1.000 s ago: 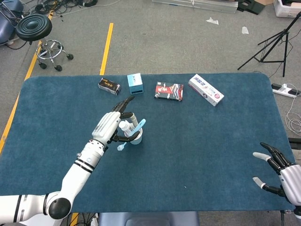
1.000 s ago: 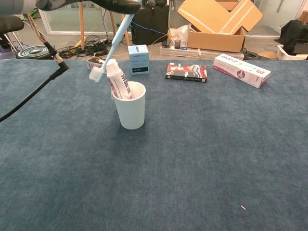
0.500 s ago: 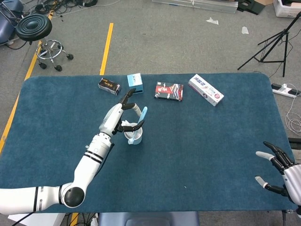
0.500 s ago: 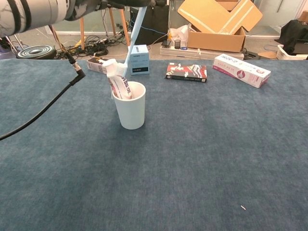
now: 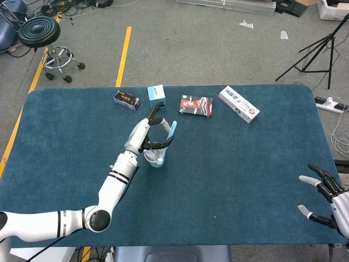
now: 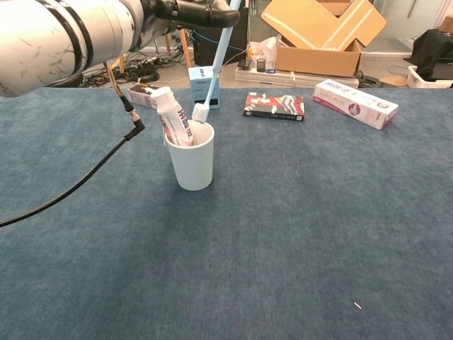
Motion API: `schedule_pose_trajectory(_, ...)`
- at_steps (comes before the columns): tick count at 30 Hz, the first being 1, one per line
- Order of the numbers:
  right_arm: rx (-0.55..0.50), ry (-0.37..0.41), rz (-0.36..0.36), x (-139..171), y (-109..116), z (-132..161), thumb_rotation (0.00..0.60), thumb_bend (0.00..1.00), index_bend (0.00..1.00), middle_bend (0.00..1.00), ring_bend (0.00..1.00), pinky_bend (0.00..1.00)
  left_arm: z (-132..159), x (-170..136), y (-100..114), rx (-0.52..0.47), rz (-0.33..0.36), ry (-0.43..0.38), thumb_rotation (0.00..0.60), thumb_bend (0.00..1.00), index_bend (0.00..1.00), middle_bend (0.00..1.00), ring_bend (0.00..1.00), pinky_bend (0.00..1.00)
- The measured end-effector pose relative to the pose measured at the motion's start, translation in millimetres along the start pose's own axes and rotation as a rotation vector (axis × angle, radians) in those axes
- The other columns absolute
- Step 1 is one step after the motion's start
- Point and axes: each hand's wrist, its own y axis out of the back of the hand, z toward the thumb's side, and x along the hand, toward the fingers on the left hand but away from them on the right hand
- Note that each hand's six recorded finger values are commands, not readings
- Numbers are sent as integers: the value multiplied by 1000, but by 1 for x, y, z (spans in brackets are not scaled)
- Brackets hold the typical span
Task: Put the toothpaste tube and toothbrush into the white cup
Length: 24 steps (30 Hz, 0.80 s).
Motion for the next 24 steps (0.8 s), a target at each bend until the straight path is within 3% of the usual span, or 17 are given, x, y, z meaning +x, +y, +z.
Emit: schedule_pose_trajectory(24, 4, -21, 7, 4, -3, -3, 600, 125, 298, 145, 156, 501, -32, 32, -11, -19, -20, 16, 600, 303, 652, 0, 0, 0)
